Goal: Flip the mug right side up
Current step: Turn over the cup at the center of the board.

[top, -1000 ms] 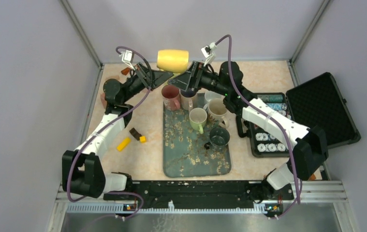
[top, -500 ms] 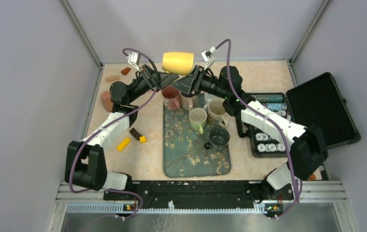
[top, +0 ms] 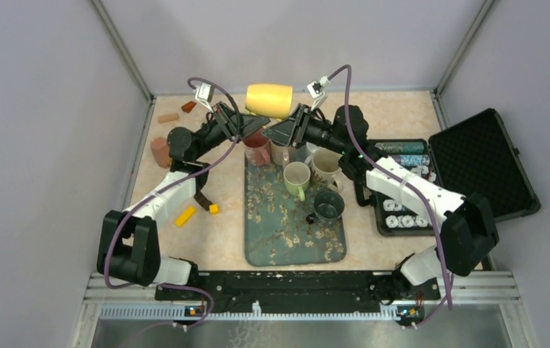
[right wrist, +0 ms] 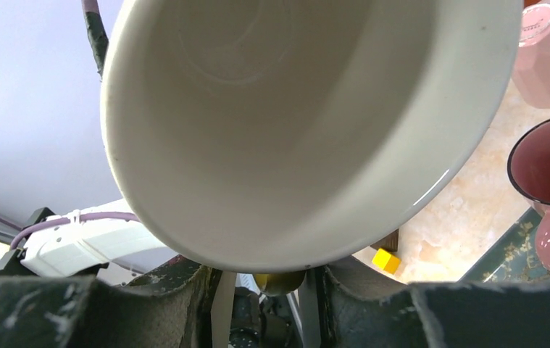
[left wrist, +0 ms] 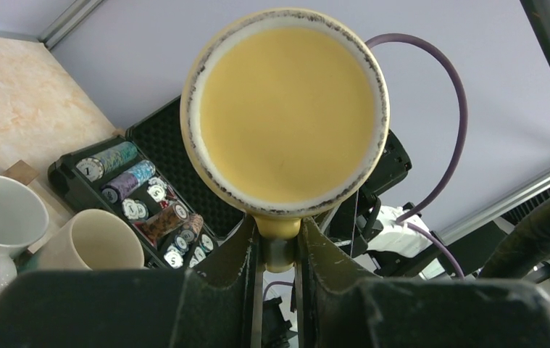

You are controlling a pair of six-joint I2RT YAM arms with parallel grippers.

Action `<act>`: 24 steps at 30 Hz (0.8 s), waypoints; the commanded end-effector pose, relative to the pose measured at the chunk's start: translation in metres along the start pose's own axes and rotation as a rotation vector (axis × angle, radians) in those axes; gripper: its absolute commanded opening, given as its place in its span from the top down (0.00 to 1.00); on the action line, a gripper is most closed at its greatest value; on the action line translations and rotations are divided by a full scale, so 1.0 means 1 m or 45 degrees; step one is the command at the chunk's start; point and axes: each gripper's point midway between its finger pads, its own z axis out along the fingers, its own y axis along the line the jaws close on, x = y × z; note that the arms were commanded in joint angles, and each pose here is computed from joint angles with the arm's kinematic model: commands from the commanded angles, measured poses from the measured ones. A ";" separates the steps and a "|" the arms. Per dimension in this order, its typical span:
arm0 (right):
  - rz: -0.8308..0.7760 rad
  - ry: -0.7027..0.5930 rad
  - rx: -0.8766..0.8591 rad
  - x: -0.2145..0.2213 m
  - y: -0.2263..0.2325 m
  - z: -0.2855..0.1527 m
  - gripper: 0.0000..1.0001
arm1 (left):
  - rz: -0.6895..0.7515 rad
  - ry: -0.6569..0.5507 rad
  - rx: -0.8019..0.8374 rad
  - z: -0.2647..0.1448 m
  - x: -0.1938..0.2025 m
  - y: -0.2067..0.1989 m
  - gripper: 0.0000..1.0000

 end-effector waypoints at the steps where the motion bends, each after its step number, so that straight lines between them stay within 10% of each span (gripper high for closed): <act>1: -0.101 -0.118 -0.122 -0.028 0.037 -0.013 0.68 | 0.164 -0.012 0.141 0.000 -0.001 -0.033 1.00; 13: -0.088 -0.120 -0.146 -0.028 0.040 -0.012 0.73 | 0.139 0.011 0.156 0.001 0.011 -0.027 1.00; 24: -0.096 -0.101 -0.098 -0.022 0.028 -0.011 1.00 | 0.152 0.029 0.133 -0.003 0.018 -0.018 0.92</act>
